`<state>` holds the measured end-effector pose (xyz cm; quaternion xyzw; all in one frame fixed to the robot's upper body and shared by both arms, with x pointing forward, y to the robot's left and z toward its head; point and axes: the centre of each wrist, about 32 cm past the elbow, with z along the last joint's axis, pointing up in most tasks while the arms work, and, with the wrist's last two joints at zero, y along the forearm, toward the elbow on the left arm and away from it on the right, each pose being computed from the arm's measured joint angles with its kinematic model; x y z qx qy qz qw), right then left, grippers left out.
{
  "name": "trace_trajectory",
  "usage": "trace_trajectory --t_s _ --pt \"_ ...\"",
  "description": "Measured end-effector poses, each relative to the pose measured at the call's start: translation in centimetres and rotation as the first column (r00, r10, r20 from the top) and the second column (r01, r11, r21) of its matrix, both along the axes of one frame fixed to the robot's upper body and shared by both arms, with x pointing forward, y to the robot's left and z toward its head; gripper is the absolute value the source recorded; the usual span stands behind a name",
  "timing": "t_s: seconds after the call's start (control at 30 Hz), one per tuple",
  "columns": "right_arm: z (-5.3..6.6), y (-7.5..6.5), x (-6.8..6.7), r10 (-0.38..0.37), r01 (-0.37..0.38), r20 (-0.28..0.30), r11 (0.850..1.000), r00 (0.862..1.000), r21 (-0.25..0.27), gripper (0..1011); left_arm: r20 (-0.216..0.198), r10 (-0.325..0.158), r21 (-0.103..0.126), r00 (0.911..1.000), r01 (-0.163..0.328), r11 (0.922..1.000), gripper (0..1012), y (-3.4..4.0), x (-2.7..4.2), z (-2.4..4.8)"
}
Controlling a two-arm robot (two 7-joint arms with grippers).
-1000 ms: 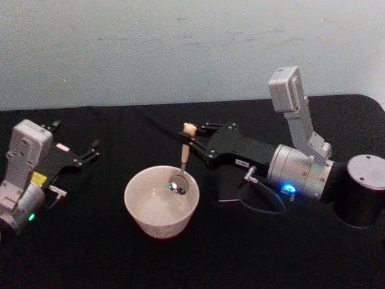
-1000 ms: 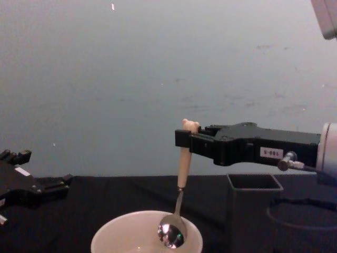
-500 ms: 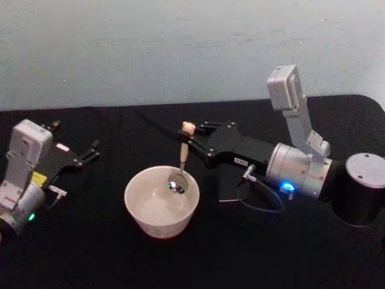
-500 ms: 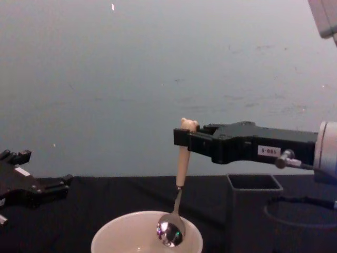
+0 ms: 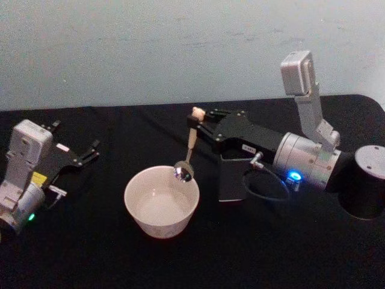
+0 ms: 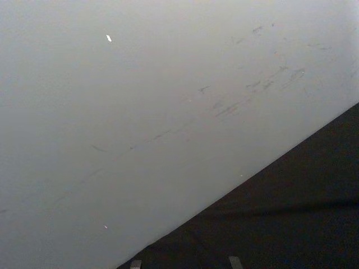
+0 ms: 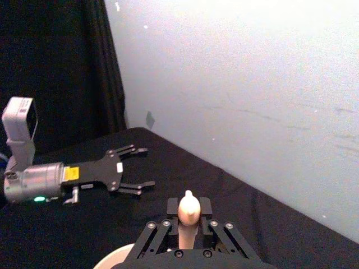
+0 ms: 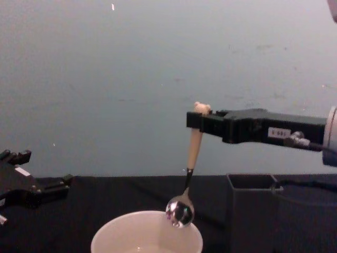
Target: Pick up the stirring spoon with one hand, stir inside the cup, then place it back in its original position.
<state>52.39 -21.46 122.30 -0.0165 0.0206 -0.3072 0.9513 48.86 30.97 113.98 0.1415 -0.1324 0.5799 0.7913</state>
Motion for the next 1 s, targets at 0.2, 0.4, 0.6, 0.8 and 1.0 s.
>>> trace_trajectory --t_s 0.2,0.4,0.6,0.8,1.0 --pt "0.6 -0.6 0.3 -0.032 0.032 0.004 0.999 0.999 0.023 214 0.000 0.000 0.000 1.0000 0.000 1.0000 1001 0.00 0.00 0.00" --pt "1.3 -1.4 0.5 -0.055 0.055 0.000 0.997 0.998 0.056 214 0.000 0.000 0.000 1.0000 0.000 1.0000 1002 0.00 0.00 0.00" --pt "1.8 -2.2 0.6 -0.076 0.076 -0.001 0.994 0.997 0.074 214 0.000 0.000 0.000 1.0000 0.000 1.0000 1001 0.00 0.00 0.00" --pt "2.0 -2.9 0.7 -0.103 0.103 -0.004 0.990 0.995 0.095 214 0.000 0.000 0.000 1.0000 0.000 1.0000 1001 0.00 0.00 0.00" --pt "2.4 -3.8 0.7 -0.127 0.126 -0.007 0.984 0.992 0.122 214 0.000 0.000 0.000 1.0000 0.000 1.0000 1001 0.00 0.00 0.00"
